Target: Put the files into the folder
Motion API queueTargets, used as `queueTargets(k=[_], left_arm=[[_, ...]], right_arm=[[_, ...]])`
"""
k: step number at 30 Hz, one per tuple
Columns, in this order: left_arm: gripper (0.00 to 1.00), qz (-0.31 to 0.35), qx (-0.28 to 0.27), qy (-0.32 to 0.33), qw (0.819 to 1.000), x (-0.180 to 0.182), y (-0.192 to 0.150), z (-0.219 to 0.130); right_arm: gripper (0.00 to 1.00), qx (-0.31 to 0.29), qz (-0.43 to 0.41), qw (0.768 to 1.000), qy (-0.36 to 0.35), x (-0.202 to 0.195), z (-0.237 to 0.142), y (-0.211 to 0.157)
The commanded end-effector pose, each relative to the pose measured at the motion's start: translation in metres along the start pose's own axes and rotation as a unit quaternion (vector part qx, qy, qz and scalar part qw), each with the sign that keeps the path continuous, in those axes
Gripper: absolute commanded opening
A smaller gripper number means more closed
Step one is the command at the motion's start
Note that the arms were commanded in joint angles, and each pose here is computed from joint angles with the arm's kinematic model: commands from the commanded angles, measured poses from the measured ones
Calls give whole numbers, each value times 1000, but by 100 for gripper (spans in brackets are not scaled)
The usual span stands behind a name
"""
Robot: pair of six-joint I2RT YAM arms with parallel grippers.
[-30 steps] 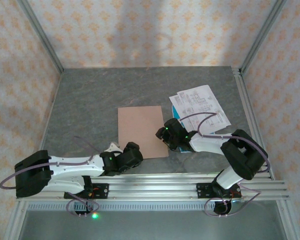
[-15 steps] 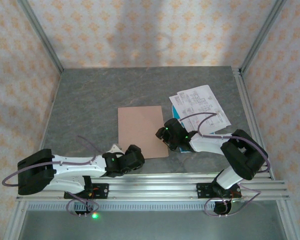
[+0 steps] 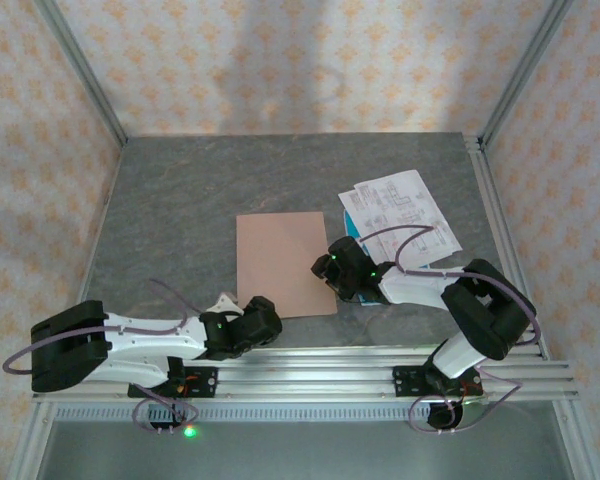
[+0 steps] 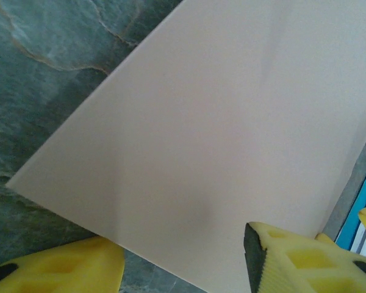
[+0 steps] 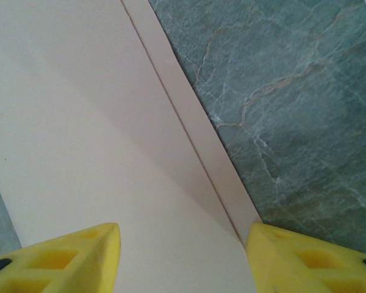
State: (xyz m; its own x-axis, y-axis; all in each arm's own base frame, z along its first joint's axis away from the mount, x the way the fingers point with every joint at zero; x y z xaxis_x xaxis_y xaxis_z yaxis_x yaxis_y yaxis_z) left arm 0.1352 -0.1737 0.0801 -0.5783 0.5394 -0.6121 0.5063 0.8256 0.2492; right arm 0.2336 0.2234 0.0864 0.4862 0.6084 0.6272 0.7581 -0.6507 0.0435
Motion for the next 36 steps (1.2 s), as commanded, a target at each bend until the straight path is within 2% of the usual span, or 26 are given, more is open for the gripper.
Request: queueTargets(k=[1,9,18,24,30,36], left_arm=[[52,-94,-42,-45,994,-15,12,2],[43,-101,-63,-59,991,-10,24,-5],[42,-110,-69,-81,988,-1,20,14],[36,-104,-79,-111,985,-11,19,20],[26,-84,-65,-128,986,-31,13,15],[11,-84,-57,-137,985,-37,12,9]], right_arm=[[59,-1,2,995,-102,-47,5,-4],[59,0,3,995,-103,-48,7,-5],[63,15,10,996,-83,-48,11,-8],[65,22,8,996,-81,-48,13,-9],[65,29,10,996,-79,-49,17,-11],[66,34,11,997,-72,-47,18,-11]])
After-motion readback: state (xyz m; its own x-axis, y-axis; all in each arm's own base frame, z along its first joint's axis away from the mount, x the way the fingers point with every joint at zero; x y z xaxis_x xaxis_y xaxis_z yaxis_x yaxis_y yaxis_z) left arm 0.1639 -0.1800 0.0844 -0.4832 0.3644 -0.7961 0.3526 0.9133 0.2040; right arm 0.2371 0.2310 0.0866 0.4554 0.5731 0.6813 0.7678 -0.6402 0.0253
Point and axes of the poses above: each hand's point on the last joint's axis, 136 mm out from that joint toward the fingers, its own z axis out along the fingers, its own x axis along the line the jaws close on, y = z × x, the point moved 7 cm from there along -z, back along the fingers, and after that the axes turned 9 degrees about z, right-handed, at the moved point
